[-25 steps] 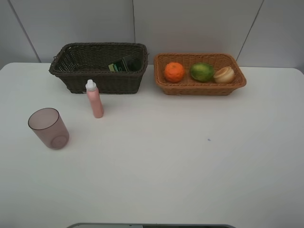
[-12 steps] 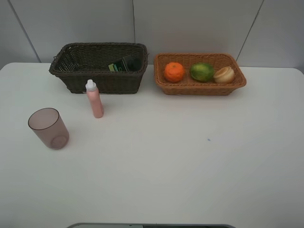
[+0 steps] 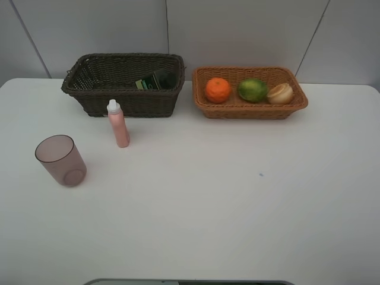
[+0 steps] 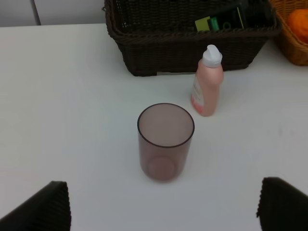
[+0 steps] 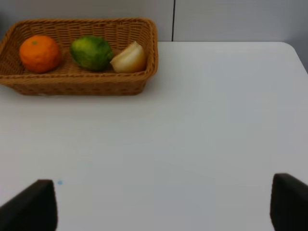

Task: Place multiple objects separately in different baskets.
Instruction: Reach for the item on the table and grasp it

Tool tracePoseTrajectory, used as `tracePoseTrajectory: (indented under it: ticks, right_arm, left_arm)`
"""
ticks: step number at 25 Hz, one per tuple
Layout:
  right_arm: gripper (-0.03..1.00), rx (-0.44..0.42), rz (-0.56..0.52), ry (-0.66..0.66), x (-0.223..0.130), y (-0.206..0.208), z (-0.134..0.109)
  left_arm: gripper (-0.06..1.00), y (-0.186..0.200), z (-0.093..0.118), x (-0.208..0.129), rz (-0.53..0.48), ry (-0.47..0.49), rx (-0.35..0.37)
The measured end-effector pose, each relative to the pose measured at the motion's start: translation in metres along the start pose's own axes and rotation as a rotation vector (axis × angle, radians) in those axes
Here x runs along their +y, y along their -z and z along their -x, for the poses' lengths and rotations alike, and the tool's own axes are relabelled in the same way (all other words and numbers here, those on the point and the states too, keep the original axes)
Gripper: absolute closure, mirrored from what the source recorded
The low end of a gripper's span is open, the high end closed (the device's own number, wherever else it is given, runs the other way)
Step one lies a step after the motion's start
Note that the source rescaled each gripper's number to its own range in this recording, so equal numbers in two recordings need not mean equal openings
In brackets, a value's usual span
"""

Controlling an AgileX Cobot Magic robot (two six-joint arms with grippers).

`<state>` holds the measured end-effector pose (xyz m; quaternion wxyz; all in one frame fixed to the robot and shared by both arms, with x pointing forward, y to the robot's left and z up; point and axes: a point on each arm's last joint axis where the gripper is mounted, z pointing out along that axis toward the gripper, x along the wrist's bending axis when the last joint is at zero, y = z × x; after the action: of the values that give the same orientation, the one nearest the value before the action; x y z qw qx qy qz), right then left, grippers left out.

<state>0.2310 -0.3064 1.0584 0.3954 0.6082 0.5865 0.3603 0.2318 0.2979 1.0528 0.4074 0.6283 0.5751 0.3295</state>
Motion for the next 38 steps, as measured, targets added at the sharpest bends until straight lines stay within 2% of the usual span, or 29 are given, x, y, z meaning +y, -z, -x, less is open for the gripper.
tracePoseTrajectory:
  ticks: [38]
  right_arm:
    - [0.1, 0.002, 0.0, 0.0, 0.0, 0.0, -0.0001]
  left_arm:
    - [-0.06, 0.0, -0.0001, 0.0, 0.0, 0.0, 0.001]
